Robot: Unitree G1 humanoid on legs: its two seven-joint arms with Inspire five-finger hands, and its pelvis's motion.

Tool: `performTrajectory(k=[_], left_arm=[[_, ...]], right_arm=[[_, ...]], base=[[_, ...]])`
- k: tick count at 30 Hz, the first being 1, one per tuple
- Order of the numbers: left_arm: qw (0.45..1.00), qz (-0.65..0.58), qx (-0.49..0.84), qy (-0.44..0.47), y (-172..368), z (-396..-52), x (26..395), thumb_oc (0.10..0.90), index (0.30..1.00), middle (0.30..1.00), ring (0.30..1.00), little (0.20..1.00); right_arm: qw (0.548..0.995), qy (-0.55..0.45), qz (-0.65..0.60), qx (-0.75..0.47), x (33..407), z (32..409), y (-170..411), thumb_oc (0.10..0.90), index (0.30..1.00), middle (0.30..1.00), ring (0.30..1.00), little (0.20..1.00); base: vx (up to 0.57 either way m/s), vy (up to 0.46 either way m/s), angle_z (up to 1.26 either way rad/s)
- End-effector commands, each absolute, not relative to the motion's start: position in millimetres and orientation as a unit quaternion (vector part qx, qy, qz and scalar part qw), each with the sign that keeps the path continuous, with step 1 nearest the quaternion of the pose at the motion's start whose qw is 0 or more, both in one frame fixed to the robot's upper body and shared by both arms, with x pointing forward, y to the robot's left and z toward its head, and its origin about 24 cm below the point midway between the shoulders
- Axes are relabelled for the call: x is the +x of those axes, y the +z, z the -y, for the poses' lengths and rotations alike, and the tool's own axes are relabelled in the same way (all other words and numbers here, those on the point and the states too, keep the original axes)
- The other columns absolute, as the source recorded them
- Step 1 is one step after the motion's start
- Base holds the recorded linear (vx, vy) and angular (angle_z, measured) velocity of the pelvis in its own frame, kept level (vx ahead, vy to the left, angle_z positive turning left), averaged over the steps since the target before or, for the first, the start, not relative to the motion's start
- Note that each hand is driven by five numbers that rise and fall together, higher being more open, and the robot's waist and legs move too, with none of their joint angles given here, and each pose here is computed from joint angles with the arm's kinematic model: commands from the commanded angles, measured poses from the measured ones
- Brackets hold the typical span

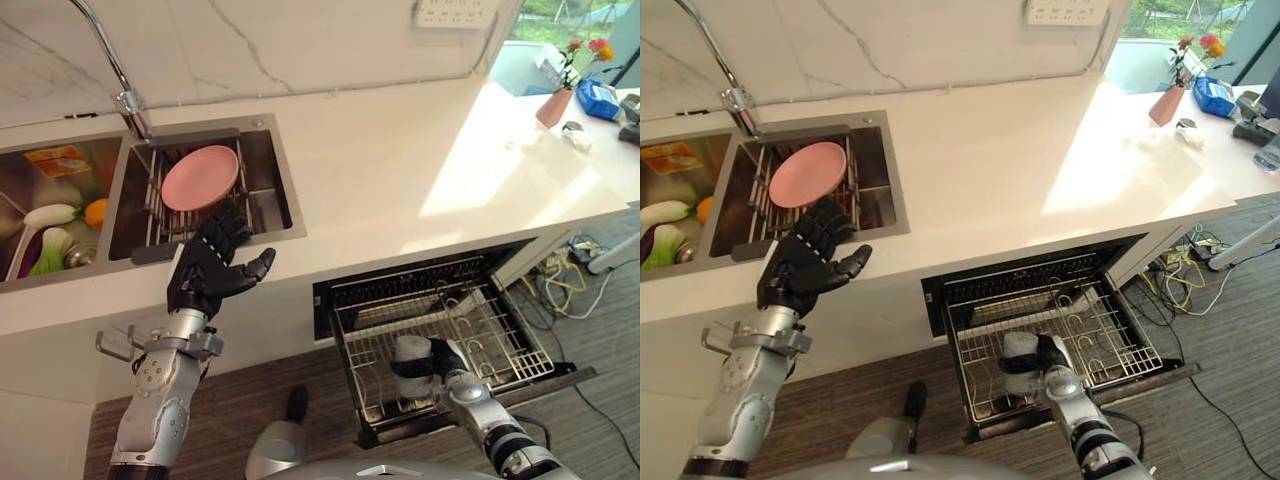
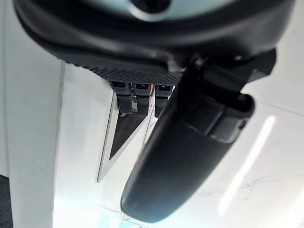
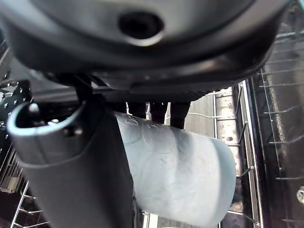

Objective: Place the dishes in the dishwasher.

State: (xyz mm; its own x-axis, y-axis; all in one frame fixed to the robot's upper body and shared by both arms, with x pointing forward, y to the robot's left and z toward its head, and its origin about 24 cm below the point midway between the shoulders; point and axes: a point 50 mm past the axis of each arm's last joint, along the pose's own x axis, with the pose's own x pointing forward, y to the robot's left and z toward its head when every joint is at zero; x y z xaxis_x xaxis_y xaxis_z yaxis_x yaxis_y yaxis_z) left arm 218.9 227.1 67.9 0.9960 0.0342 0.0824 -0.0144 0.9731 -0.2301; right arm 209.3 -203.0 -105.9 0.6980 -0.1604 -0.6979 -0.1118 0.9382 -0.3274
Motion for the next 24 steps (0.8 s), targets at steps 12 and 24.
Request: performTrajectory(k=[12, 24], left_arm=[[0.984, 0.152, -0.089, -0.039, 107, -213, 223, 0.8, 0.9, 0.9, 0.9, 0.9], [0.982, 0.145, -0.086, -0.087, 108, -195, 234, 0.8, 0.9, 0.9, 0.9, 0.9]], right_arm=[[0.958, -0.026, -0.121, -0.26, 275, 215, -8, 0.8, 0.9, 0.9, 0.9, 0.9], [0.98, -0.056, -0.047, -0.185, 267, 215, 21, 0.8, 0.9, 0.9, 0.9, 0.9]], base=[[0.01, 0.049, -0.06], [-0.04, 0.136, -0.24]])
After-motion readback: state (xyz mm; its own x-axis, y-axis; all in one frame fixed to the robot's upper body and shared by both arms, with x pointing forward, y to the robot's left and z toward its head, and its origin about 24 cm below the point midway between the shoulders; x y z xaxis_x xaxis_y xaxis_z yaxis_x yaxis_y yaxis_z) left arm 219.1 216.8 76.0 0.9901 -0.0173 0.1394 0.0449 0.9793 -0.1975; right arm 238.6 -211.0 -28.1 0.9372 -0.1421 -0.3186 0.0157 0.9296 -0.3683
